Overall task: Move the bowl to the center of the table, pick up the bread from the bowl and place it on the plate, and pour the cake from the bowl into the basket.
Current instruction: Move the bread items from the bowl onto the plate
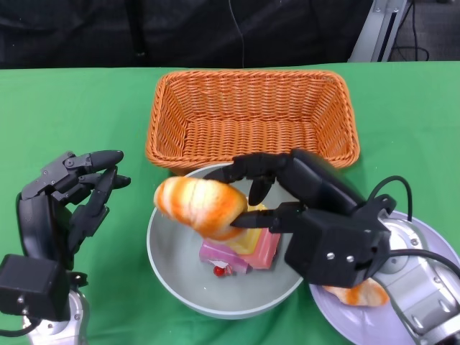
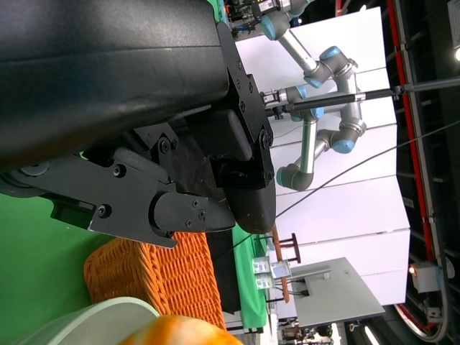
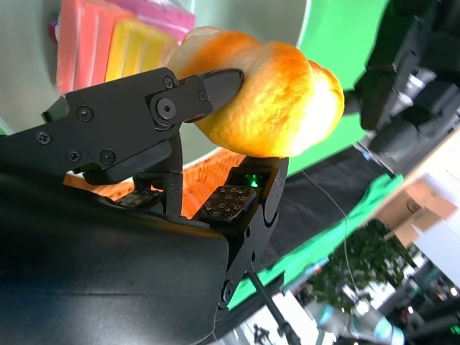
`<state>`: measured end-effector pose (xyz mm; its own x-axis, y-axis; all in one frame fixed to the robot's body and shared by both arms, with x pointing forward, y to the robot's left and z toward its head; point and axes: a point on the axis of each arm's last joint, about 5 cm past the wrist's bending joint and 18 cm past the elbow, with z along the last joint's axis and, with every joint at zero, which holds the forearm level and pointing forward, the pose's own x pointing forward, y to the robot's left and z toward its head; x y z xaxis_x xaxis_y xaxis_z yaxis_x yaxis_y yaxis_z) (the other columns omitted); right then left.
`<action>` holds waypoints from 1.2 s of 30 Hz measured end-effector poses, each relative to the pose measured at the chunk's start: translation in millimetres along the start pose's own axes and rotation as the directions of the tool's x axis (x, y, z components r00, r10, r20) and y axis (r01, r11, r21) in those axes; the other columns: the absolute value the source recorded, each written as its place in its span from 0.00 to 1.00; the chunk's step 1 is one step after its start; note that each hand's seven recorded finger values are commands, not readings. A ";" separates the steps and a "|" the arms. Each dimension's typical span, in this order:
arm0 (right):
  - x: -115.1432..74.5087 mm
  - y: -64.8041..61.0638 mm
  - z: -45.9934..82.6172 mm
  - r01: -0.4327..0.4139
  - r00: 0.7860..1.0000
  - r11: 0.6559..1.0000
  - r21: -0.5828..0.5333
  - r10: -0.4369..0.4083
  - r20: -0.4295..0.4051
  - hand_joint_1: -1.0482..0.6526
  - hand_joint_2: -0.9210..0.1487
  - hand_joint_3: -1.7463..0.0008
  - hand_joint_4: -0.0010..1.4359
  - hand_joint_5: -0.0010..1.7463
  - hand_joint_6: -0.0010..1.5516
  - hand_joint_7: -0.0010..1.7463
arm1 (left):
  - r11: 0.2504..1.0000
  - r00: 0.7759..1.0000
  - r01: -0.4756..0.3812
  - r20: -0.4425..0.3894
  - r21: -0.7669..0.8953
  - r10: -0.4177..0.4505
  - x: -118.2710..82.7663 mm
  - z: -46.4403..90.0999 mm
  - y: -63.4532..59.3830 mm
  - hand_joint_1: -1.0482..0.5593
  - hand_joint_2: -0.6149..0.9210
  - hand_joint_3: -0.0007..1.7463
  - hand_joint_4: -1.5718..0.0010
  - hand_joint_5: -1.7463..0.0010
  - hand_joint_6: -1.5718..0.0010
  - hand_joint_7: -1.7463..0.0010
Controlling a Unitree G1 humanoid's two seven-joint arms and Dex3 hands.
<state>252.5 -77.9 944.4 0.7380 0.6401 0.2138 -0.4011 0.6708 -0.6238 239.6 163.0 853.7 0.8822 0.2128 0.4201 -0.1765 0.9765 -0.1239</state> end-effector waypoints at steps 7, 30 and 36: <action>-3.6 -3.1 3.1 0.001 1.000 0.999 0.045 -0.002 0.007 0.47 0.00 0.93 0.57 0.88 0.64 0.25 | 1.000 1.000 -0.001 -0.001 0.003 0.001 0.3 0.1 1.0 0.51 1.00 0.15 0.39 0.51 0.33 0.73; -26.9 -40.0 5.7 0.124 0.991 0.977 0.173 -0.114 -0.063 0.48 0.00 0.91 0.55 0.84 0.54 0.41 | 1.000 1.000 0.007 0.003 0.007 -0.007 1.5 0.7 6.6 0.52 1.00 0.16 0.39 0.51 0.33 0.73; -39.4 -49.4 1.9 0.152 0.987 0.969 0.195 -0.138 -0.087 0.49 0.00 0.91 0.55 0.84 0.52 0.46 | 1.000 1.000 0.008 0.003 0.003 -0.008 1.5 0.8 8.0 0.52 1.00 0.15 0.39 0.51 0.33 0.73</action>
<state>242.2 -135.6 968.1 0.8303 0.5068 0.2318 -0.3820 0.8204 -0.4254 239.2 171.2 854.1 0.8822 0.2050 0.4239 -0.1705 0.9782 -0.1182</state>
